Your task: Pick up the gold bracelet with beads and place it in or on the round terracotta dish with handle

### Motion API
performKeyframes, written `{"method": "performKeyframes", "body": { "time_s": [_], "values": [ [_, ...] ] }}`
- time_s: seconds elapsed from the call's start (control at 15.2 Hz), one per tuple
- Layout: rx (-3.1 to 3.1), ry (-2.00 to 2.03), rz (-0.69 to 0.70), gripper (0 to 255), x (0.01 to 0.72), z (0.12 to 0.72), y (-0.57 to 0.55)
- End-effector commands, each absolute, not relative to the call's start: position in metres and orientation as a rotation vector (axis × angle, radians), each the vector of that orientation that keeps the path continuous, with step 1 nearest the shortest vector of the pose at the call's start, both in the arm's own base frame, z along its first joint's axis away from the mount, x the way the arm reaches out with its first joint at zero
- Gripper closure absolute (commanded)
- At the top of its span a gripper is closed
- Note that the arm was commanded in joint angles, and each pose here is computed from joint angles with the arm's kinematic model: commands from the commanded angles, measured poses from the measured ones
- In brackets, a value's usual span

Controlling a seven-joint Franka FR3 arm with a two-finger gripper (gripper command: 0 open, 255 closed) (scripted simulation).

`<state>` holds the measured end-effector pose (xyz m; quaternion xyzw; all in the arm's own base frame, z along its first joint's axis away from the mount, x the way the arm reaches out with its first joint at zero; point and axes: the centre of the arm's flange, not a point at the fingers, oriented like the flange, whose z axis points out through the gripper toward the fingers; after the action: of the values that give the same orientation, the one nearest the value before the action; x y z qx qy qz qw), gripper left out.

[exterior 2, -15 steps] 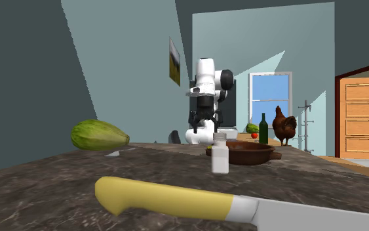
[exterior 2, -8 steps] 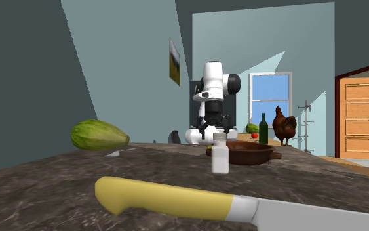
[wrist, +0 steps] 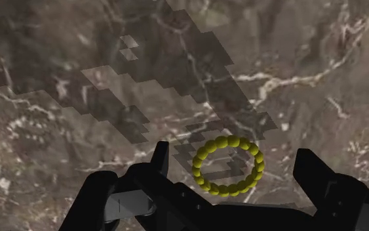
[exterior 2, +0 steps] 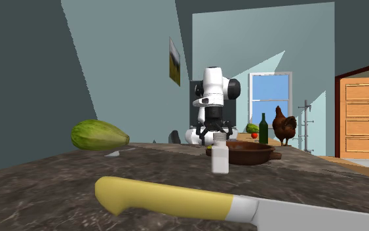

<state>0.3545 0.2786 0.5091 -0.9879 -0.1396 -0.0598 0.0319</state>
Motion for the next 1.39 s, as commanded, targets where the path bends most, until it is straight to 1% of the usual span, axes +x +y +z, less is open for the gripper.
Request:
{"method": "performKeyframes", "body": {
  "time_s": [0.0, 0.13, 0.2, 0.79, 1.32],
  "values": [
    [-3.042, -0.430, -0.184, 0, 0.354, 0.509, 0.279],
    [-3.042, -0.430, -0.184, 0, 0.354, 0.509, 0.279],
    [-3.042, -0.430, -0.184, 255, 0.354, 0.509, 0.279],
    [-3.042, -0.430, -0.184, 255, 0.354, 0.509, 0.279],
    [-3.042, -0.430, -0.184, 255, 0.354, 0.551, 0.279]
  ]
}}
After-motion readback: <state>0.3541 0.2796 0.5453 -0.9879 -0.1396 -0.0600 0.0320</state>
